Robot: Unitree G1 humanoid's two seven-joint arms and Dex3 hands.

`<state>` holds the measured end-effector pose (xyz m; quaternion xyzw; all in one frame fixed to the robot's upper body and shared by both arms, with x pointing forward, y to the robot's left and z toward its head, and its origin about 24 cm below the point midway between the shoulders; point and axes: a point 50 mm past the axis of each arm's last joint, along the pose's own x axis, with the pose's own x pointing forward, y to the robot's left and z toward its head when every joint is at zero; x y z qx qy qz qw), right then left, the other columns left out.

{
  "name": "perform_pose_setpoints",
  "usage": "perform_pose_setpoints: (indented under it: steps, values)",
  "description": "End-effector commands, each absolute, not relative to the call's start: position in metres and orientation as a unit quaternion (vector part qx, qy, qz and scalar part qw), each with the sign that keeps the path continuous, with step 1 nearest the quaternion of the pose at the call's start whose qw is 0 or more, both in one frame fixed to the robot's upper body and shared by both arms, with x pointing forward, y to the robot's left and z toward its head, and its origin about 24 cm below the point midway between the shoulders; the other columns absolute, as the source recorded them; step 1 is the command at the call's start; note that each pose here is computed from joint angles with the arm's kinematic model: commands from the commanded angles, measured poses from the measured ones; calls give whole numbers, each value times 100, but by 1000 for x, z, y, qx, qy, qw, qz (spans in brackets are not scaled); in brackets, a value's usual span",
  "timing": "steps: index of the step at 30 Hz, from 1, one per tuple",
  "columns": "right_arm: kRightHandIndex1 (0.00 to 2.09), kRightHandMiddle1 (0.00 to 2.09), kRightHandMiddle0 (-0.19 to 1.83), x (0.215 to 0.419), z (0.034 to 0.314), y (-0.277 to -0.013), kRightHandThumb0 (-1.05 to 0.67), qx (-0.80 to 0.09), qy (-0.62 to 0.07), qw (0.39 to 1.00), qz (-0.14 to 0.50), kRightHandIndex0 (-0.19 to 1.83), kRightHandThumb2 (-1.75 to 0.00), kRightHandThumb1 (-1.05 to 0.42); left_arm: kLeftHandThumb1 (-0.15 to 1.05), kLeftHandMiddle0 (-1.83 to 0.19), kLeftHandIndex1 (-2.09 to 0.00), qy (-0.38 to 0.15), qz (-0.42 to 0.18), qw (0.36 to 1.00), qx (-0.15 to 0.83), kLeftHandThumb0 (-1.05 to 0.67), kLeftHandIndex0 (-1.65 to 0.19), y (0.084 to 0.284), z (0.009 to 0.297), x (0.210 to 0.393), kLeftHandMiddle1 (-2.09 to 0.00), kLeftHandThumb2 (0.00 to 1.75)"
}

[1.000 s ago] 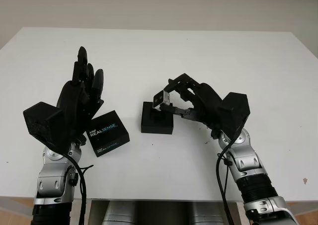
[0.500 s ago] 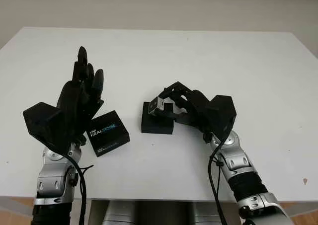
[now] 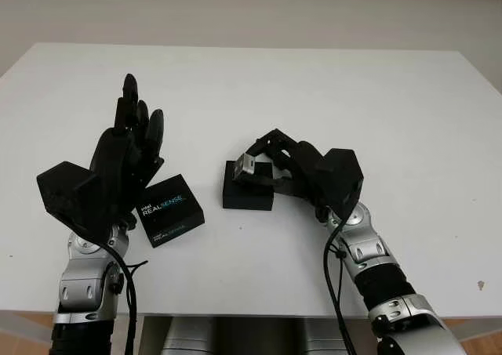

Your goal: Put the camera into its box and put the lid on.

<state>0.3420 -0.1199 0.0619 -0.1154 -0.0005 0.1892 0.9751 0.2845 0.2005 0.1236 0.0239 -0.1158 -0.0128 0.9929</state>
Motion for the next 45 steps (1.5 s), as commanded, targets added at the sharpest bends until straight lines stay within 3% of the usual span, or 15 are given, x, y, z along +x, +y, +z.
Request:
perform_pose_setpoints:
  steps: [1,7,19,29,41,43,45]
  values:
    - [5,176,34,343,65,-116,-44,-116,-9,974,194,20,-5,-93,105,19,0,-121,-12,992,25,-73,19,200,124,282,0,50]
    - [6,174,35,342,66,-116,-45,-133,-17,971,200,20,-5,-93,105,19,0,-121,-11,992,24,-74,19,200,124,282,-1,50]
    - [7,175,36,338,81,-119,-42,-259,-86,940,206,23,-5,-91,105,19,0,-118,-12,993,25,-74,19,201,125,281,0,50]
    - [7,171,35,334,82,-122,-39,-283,-87,937,185,26,-6,-92,105,19,0,-118,-11,992,30,-75,19,202,126,281,-2,49]
    - [8,162,33,327,85,-112,-42,-375,-90,904,182,29,-6,-94,105,19,0,-120,-16,992,31,-74,19,203,127,281,0,50]
    - [6,144,20,326,86,-111,-47,-399,-93,893,187,26,-6,-95,105,19,0,-121,-16,992,30,-75,19,204,127,281,0,50]
    - [4,111,13,326,88,-110,-51,-427,-97,878,192,20,-6,-96,105,19,0,-121,-16,992,30,-75,19,204,128,280,0,49]
